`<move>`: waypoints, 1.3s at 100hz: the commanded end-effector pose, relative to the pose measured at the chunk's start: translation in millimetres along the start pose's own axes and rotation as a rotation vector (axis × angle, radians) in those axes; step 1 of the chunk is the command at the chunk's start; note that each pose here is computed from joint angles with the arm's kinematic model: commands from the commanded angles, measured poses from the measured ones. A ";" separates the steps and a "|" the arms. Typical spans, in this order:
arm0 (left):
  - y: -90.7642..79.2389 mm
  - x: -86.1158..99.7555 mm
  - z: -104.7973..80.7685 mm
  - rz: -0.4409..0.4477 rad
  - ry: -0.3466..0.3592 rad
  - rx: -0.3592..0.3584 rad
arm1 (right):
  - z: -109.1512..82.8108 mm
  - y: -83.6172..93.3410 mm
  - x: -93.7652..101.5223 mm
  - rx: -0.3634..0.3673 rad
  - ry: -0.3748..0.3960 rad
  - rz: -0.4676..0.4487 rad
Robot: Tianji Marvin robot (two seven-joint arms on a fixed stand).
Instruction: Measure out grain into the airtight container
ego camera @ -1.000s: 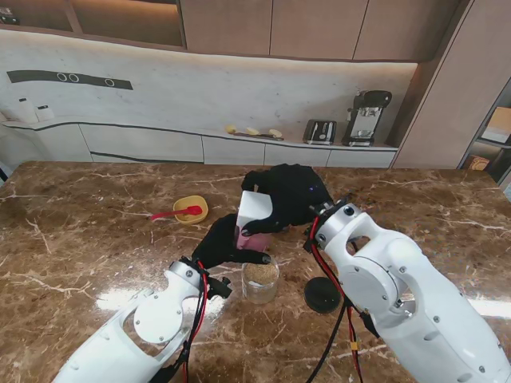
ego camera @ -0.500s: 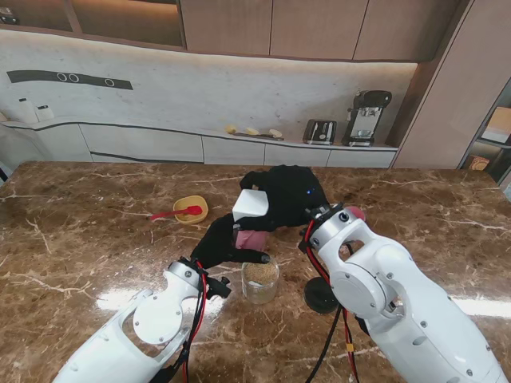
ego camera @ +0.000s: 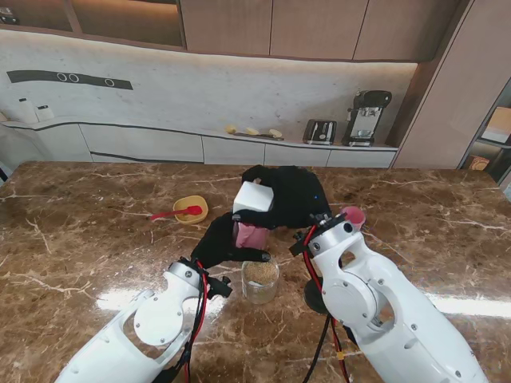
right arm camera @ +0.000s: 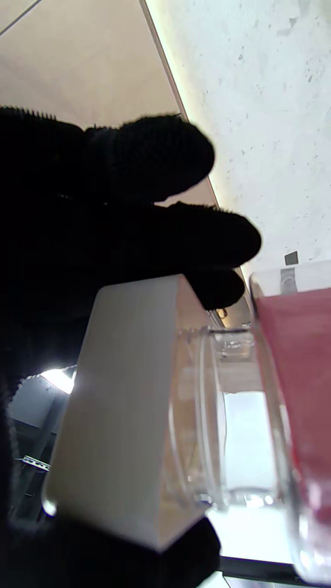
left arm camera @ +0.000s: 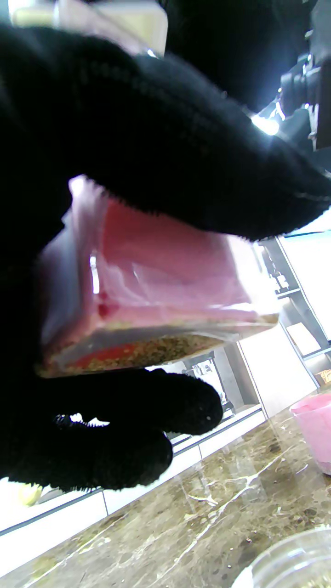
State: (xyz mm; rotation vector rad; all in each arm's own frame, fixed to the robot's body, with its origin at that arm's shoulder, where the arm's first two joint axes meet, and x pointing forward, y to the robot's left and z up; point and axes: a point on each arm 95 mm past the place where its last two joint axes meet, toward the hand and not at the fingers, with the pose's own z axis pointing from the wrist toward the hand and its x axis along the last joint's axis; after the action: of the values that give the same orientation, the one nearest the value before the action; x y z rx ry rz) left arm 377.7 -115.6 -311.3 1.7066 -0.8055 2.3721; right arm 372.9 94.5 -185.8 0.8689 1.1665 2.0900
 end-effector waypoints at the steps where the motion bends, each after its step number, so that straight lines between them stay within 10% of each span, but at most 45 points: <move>1: 5.3 4.0 -0.5 -0.020 0.010 0.003 | -3.0 -7.8 -4.6 0.019 -0.027 -0.004; 130: 11.3 8.0 2.8 -0.069 0.010 0.041 | -26.8 -25.1 -14.2 0.007 -0.006 0.004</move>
State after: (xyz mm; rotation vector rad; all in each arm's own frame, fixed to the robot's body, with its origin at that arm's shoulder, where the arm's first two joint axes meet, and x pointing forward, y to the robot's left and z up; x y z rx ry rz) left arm 372.2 -123.2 -315.8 1.7386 -0.7172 2.3496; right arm 365.3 84.4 -203.1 0.8255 1.1201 2.1274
